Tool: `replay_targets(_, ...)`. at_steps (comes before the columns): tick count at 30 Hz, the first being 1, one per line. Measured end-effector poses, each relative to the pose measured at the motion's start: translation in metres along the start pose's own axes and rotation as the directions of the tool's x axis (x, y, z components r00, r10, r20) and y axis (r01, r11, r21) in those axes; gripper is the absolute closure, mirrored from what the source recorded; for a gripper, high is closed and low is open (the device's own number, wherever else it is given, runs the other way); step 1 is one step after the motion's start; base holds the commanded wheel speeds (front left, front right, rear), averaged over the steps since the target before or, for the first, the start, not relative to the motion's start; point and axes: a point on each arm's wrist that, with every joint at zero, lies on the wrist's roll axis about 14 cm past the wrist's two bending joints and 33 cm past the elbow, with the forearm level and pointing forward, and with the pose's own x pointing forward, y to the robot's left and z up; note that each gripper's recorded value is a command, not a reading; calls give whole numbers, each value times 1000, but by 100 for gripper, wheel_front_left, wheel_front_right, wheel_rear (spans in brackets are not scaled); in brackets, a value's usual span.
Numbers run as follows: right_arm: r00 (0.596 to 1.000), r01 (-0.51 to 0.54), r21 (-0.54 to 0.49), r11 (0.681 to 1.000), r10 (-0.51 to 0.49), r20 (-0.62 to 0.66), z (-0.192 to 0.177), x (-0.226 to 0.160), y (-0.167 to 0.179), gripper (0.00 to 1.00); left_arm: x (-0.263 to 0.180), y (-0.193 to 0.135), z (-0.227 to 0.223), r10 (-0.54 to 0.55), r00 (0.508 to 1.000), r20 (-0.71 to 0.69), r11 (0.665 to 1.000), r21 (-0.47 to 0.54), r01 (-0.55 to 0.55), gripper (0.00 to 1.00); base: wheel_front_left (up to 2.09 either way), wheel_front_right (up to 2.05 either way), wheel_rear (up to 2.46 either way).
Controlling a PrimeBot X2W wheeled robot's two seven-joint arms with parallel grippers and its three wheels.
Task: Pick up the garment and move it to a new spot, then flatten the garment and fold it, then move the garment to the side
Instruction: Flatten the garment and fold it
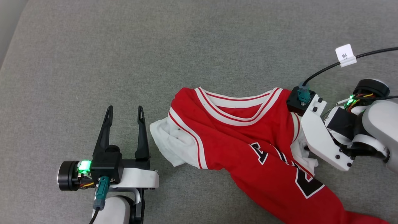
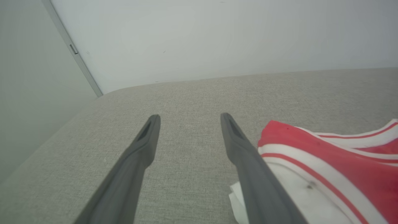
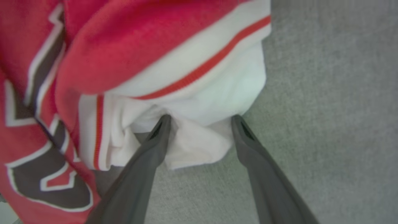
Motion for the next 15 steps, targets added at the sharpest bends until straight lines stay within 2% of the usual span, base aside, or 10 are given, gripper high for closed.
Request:
replay_targets(4, 1000, -18, -25, 1000, 18, 2, 2, 8, 1, 0, 1, 3, -7, 12, 1000, -19, 1000, 2, -12, 0, 0, 0, 0)
replay_targets(5, 1000, -16, -32, 999, 17, 5, 3, 8, 1, 71, 1, 3, -7, 14, 1000, -21, 1000, 3, -14, 0, 0, 0, 0)
replay_targets(6, 1000, -15, -34, 999, 15, 10, 3, 8, 1, 100, 2, 3, -7, 13, 1000, -20, 1000, 2, -13, 0, 0, 0, 0)
replay_targets(15, 988, 54, -53, 997, -46, 148, 22, -17, -2, 100, -3, 1, 3, 10, 1000, 4, 1000, -1, -10, 0, 0, 0, 0)
